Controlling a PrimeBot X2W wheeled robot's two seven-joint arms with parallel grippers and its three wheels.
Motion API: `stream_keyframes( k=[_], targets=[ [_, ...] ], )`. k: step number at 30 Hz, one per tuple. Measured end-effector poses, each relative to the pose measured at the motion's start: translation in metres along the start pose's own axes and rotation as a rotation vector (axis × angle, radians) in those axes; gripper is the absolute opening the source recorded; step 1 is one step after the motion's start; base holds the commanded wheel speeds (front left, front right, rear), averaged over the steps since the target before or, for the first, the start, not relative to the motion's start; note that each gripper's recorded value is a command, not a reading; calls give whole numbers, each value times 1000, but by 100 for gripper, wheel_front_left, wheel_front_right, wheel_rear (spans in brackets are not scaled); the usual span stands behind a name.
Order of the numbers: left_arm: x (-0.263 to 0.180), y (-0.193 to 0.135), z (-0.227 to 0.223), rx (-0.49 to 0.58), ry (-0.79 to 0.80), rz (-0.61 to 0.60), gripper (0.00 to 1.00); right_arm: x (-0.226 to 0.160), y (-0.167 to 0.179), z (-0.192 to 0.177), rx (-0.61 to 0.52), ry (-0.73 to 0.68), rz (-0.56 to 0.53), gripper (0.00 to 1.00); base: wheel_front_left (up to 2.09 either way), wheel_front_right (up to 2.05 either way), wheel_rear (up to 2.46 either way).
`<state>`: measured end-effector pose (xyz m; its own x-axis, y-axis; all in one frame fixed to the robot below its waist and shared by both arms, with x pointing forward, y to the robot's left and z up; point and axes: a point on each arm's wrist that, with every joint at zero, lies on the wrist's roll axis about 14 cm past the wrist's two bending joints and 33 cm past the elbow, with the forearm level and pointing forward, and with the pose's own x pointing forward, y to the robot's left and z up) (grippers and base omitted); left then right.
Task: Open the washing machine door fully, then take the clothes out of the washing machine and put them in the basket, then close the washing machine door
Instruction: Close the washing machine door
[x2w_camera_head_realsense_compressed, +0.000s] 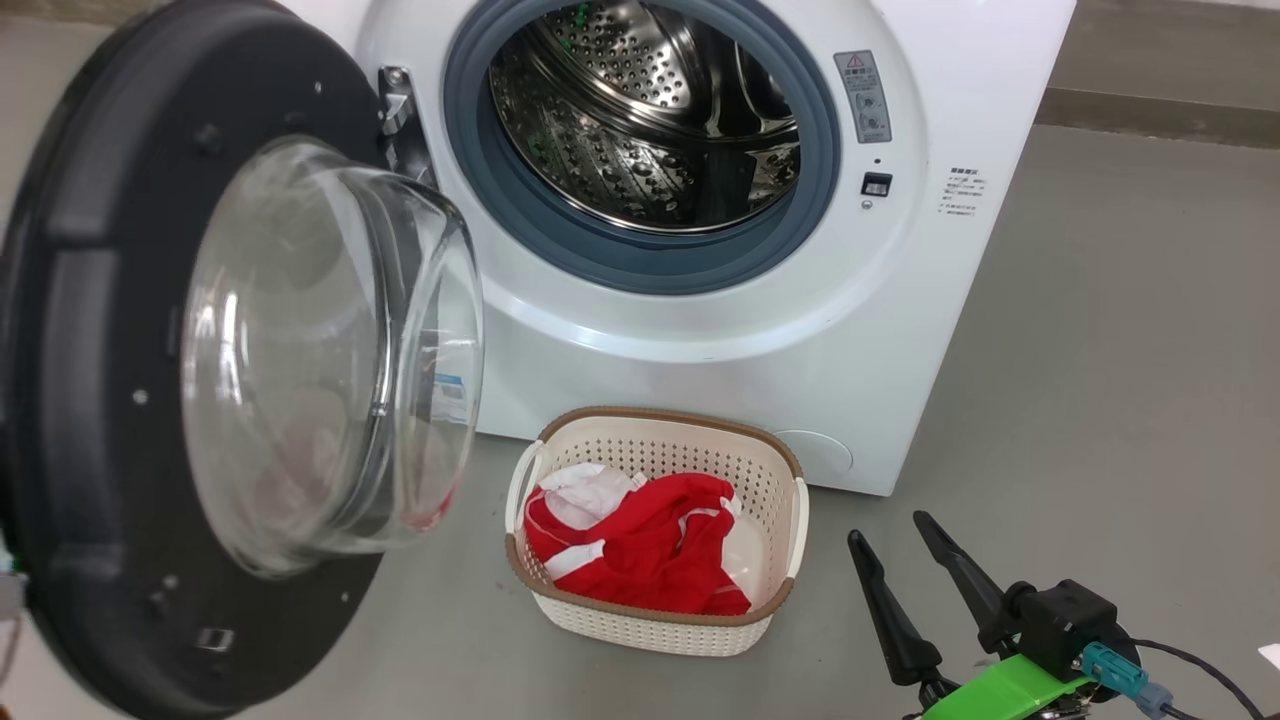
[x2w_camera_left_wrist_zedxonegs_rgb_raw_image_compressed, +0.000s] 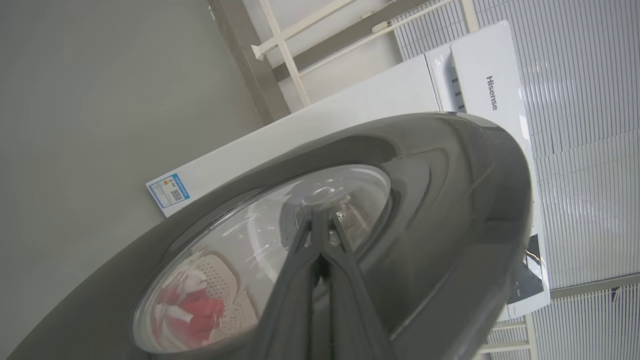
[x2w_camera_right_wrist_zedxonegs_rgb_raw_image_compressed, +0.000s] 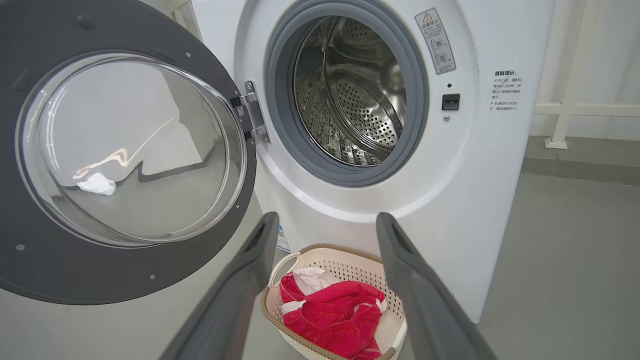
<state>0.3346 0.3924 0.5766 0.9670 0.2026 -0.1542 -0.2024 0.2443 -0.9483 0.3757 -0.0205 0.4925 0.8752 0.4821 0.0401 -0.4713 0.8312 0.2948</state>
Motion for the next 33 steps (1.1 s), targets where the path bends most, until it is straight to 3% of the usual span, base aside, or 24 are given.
stream_keyframes(
  k=[33],
  targets=[
    [5, -43, -143, -137, 272, -145, 0, -16, -34, 7, 7, -27, -114, 100, 0, 0, 0]
  ],
)
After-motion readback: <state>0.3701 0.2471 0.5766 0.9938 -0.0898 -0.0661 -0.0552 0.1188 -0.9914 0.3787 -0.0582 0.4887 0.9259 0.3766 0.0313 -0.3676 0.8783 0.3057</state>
